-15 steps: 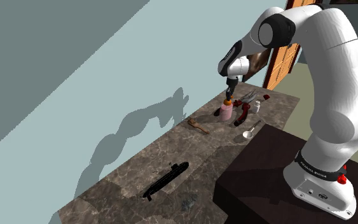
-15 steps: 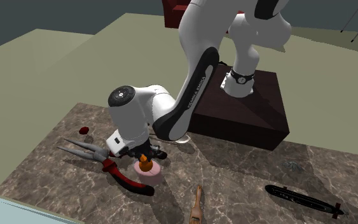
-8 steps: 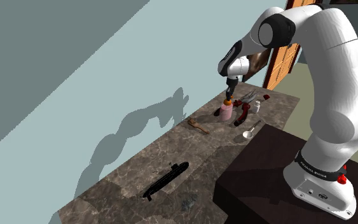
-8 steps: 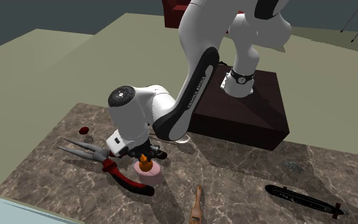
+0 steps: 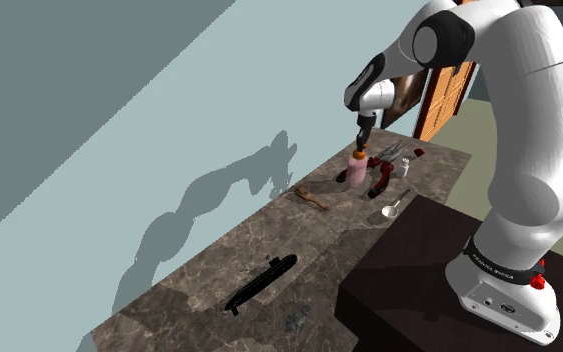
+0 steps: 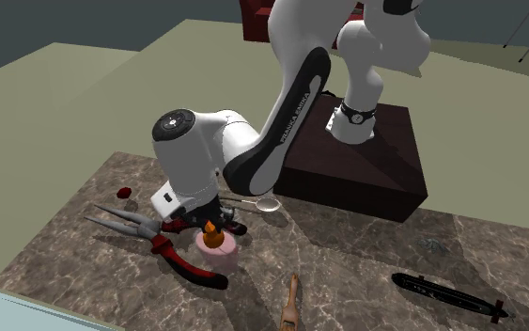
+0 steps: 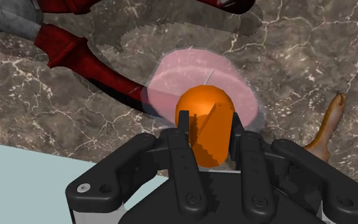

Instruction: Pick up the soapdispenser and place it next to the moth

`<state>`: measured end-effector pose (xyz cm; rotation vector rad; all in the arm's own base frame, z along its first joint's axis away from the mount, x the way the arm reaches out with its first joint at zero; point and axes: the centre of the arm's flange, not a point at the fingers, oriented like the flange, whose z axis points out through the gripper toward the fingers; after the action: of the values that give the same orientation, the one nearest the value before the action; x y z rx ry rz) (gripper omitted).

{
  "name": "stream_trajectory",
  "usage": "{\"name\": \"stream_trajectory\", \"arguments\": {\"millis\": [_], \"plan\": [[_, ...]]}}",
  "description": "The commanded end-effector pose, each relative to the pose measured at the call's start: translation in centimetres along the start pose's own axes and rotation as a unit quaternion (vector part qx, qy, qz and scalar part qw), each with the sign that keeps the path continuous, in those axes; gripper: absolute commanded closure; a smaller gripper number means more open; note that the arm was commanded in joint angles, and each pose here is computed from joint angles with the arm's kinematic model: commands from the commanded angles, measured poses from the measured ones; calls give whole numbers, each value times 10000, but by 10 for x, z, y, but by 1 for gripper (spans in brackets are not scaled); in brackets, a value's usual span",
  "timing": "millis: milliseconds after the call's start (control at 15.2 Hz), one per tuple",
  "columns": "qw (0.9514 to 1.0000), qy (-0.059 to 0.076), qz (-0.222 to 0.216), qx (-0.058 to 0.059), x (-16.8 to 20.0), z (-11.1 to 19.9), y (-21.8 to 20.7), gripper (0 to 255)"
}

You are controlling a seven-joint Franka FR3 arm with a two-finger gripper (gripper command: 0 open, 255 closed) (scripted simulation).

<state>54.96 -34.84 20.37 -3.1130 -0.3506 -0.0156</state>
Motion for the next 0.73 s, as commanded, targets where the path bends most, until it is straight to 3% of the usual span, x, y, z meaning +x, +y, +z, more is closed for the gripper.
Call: {"name": "stream_trajectory", "arguments": {"millis": [0, 660], "plan": [[10000, 1, 0, 0, 1, -12, 0, 255], [10000, 1, 0, 0, 1, -65, 0, 255]]}}
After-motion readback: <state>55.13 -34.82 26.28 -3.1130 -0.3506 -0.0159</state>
